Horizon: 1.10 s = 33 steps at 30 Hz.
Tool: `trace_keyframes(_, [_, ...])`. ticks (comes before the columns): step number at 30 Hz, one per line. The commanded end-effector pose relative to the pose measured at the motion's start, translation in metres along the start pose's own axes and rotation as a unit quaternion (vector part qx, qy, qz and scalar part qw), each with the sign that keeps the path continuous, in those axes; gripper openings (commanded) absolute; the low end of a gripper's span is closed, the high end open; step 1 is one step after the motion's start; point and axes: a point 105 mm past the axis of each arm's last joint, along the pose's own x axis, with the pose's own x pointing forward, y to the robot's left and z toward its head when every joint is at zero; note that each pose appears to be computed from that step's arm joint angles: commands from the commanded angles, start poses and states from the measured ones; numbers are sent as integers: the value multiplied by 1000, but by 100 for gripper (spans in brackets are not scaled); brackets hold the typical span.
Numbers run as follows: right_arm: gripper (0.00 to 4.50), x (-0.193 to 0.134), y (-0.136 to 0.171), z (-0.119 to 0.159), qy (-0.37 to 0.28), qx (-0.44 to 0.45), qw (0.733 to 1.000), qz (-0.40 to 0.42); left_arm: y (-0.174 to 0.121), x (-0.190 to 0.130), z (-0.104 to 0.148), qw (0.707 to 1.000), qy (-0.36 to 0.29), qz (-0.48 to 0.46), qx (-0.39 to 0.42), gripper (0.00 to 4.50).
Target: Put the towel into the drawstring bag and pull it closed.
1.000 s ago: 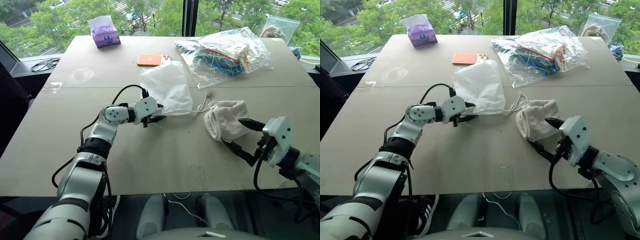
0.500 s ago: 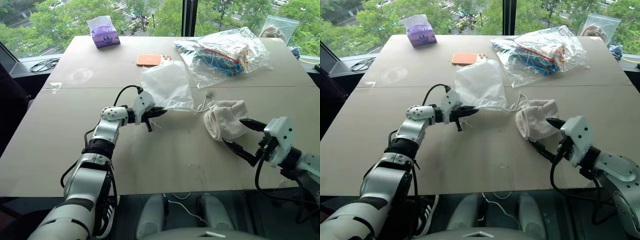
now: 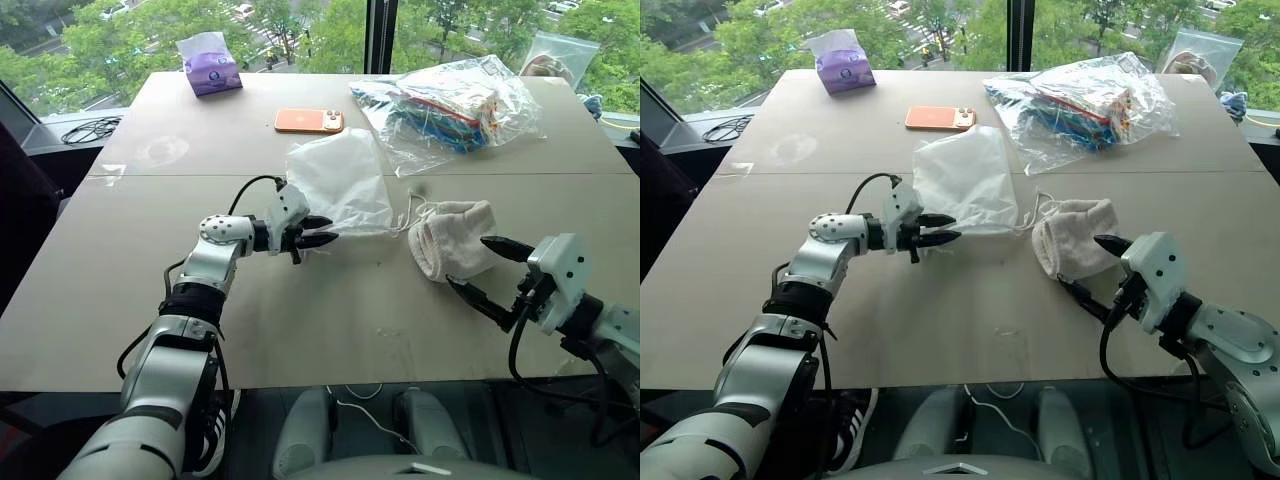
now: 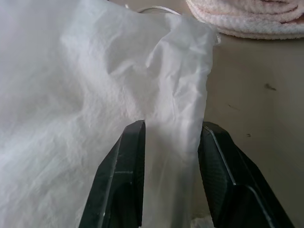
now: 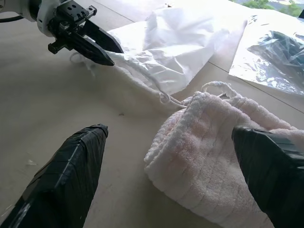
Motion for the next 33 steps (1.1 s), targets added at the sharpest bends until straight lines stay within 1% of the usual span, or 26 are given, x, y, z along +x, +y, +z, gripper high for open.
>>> trace_keyframes(1, [450,-1,2,10,-19,-17,1000,-4,0,-1,15,999,-20,0,36,170])
trace_keyframes(3, [450,-1,2,10,-19,-17,1000,-4,1,-1,17,999,-26,2,36,170])
trace_keyframes(4, [450,-1,2,11,-20,-17,1000,-4,2,-1,21,999,-36,8,36,147])
trace_keyframes(6, [450,-1,3,11,-20,-17,1000,-4,5,-1,28,998,-57,17,30,91])
trace_keyframes(8, [450,-1,2,10,-19,-16,1000,-5,6,-2,31,997,-64,21,26,3])
trace_keyframes(11, [450,-1,1,5,-9,-18,1000,-6,6,-3,27,998,-52,22,35,3])
trace_keyframes(15, [450,0,-1,6,-12,-12,1000,-12,8,-5,30,997,-60,35,36,3])
trace_keyframes(18, [450,3,-14,4,-9,0,999,-53,17,-7,44,993,-85,66,37,3])
trace_keyframes(20, [450,5,-22,-1,12,7,997,-75,23,-10,53,991,-101,84,36,3])
trace_keyframes(22, [450,7,-26,-9,33,32,995,-91,26,-14,61,988,-113,96,34,3])
trace_keyframes(25, [450,13,-34,-14,34,69,990,-118,29,-19,68,987,-118,109,31,3])
trace_keyframes(26, [450,15,-36,-19,47,69,989,-124,31,-20,70,986,-118,116,29,3])
trace_keyframes(27, [450,19,-38,-24,59,71,988,-127,32,-22,73,985,-118,122,29,3])
trace_keyframes(29, [450,27,-48,-33,66,108,980,-153,36,-25,80,982,-122,139,25,3])
trace_keyframes(31, [450,39,-55,-41,70,145,974,-161,38,-28,87,981,-122,150,25,3])
trace_keyframes(33, [450,46,-63,-49,81,162,967,-178,38,-30,91,980,-121,156,26,3])
